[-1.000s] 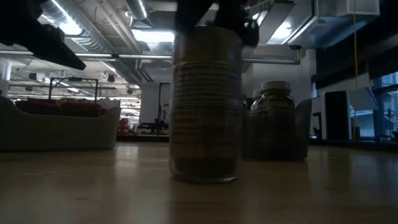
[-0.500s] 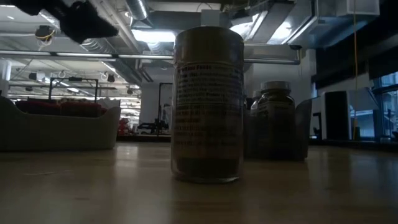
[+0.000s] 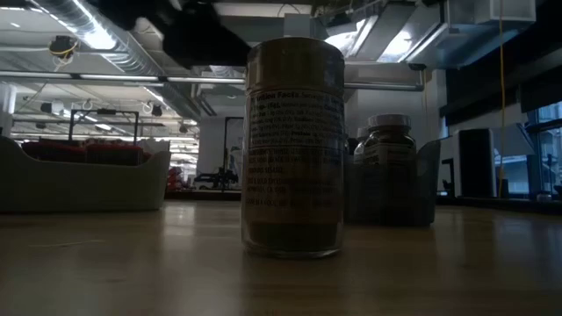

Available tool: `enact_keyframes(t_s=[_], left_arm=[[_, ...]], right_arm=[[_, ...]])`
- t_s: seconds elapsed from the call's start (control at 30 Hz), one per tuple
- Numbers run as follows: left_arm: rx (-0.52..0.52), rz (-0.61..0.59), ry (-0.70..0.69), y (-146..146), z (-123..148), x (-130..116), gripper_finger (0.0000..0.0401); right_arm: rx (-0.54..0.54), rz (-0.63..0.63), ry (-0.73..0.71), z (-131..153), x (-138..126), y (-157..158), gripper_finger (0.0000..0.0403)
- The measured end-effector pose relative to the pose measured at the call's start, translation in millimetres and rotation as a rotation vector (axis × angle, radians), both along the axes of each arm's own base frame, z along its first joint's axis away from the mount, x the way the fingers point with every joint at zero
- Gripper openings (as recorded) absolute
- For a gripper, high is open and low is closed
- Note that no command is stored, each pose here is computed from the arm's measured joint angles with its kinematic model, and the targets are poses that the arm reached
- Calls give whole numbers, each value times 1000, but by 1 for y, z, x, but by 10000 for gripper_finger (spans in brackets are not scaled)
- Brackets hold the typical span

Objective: Sort spices by type
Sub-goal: Put the gold seasoning bottle into the transparent bin

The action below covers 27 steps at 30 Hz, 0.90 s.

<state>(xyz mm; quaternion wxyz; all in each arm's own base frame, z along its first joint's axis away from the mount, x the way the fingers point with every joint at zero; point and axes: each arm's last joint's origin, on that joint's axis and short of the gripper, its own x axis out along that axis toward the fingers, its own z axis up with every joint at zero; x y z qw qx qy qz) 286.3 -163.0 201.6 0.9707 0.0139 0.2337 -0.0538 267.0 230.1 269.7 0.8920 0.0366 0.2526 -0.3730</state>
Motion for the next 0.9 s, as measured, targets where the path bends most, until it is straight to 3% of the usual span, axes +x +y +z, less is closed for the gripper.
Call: enact_keyframes(t_s=[0.17, 0.33, 0.7, 0.9], left_arm=[[-14, -10, 16, -5, -5, 26, 356], [-9, 2, 20, -7, -9, 43, 360], [2, -3, 78, -10, -33, 50, 361], [12, -15, 43, -10, -31, 53, 347]], right_arm=[[-53, -58, -80, -32, -8, -9, 314], [-24, -109, -39, -50, -14, -17, 314], [-27, -106, -50, -51, -14, -17, 314], [-37, -99, -76, -51, -13, -17, 315]])
